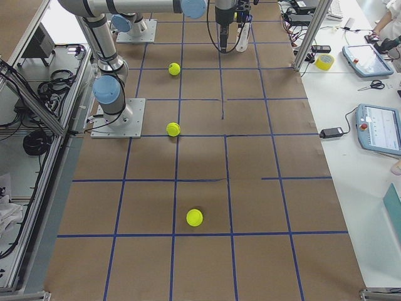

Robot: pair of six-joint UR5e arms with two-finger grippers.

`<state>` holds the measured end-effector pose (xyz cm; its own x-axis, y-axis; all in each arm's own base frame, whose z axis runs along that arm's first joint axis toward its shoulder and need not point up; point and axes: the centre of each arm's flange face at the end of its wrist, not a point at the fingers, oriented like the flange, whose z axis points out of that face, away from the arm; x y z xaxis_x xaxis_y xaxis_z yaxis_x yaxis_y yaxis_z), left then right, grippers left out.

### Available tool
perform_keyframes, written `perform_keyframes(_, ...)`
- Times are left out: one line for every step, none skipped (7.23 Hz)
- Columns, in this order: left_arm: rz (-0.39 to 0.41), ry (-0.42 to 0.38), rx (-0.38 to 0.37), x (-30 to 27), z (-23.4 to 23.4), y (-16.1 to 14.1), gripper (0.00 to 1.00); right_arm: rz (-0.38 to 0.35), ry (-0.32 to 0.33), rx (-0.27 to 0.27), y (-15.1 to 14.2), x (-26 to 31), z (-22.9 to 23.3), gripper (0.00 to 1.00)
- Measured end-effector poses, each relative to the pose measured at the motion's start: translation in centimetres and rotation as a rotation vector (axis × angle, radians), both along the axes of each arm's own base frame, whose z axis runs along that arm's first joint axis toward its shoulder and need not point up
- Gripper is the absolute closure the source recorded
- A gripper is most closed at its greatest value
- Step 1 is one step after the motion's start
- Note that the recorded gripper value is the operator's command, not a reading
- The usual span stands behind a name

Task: Lift up tennis ball bucket
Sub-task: 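Open the left gripper and raise it away from the standing can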

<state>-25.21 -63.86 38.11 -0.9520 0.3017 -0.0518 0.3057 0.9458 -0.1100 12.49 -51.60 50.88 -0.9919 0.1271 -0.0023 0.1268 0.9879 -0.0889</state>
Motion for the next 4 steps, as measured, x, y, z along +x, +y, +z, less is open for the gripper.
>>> perform_keyframes(0.003, 0.002, 0.005, 0.1, 1.4, 0.6, 0.0, 0.0, 0.0, 0.0, 0.0, 0.0, 0.0, 0.0)
perform_keyframes(0.012, 0.006, 0.02, 0.3, 3.3, 1.4, 0.0, 0.0, 0.0, 0.0, 0.0, 0.0, 0.0, 0.0)
perform_keyframes(0.022, 0.014, 0.045, 0.9, 5.7, 2.3, 0.0, 0.0, -0.001, -0.001, 0.0, 0.0, 0.0, 0.0)
perform_keyframes(0.037, 0.018, 0.062, 1.8, 8.0, 3.2, 0.0, 0.0, 0.0, -0.001, 0.0, 0.0, 0.0, 0.0)
